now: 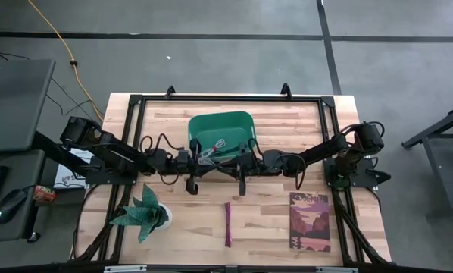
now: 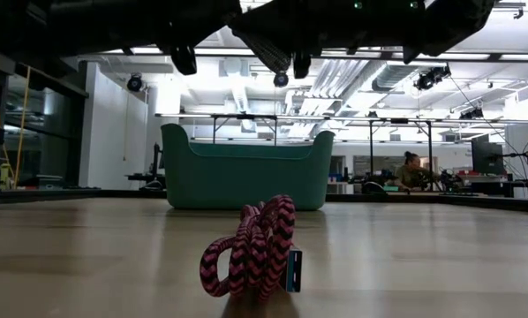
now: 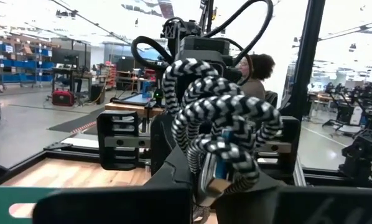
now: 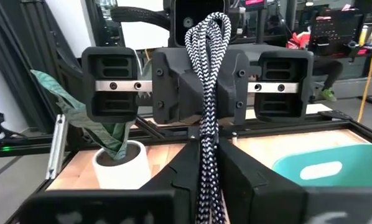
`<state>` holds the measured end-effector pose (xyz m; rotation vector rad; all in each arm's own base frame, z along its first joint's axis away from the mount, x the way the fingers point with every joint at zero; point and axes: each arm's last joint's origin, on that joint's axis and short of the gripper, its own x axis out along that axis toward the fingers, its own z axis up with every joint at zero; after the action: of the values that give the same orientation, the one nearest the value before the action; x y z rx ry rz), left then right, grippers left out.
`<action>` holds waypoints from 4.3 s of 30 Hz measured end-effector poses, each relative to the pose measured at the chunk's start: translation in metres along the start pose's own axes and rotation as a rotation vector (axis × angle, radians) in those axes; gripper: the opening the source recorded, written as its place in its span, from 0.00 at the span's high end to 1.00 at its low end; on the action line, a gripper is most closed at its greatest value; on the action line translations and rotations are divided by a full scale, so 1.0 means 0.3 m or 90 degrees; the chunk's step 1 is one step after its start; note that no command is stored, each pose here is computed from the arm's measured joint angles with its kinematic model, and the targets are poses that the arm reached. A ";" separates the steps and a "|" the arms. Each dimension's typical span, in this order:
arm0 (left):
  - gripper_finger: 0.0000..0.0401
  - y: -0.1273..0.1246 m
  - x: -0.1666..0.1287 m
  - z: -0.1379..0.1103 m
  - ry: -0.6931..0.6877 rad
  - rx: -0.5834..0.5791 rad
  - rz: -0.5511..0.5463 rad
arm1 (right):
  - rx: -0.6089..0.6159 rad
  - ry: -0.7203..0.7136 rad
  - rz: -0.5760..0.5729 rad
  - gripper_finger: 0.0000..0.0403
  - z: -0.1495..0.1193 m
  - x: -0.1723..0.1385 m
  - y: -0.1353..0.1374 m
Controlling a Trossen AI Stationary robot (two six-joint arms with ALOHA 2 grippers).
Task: Pick and place USB-C Cables
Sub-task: Put the white and black charger cable into the green bin, then put the red charger cable into the green bin
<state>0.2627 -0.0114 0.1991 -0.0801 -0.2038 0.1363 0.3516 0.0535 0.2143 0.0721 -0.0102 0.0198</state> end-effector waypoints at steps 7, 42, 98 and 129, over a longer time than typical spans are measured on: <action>0.99 0.003 0.000 -0.002 0.003 0.001 0.010 | -0.009 0.026 -0.032 0.76 -0.006 -0.004 -0.003; 1.00 0.126 -0.188 0.039 0.040 -0.057 0.097 | 0.043 -0.103 -0.129 0.56 -0.011 -0.464 -0.041; 0.94 0.478 0.401 -0.138 0.956 0.013 0.222 | 0.065 -0.085 -0.128 0.56 -0.022 -0.462 -0.041; 0.50 0.405 0.411 0.282 0.834 0.009 0.300 | 0.058 -0.068 -0.131 0.56 -0.030 -0.461 -0.042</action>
<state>0.3494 0.1318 0.2945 -0.1872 1.1333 0.5212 0.2136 0.0389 0.2028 0.1643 -0.1089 -0.1897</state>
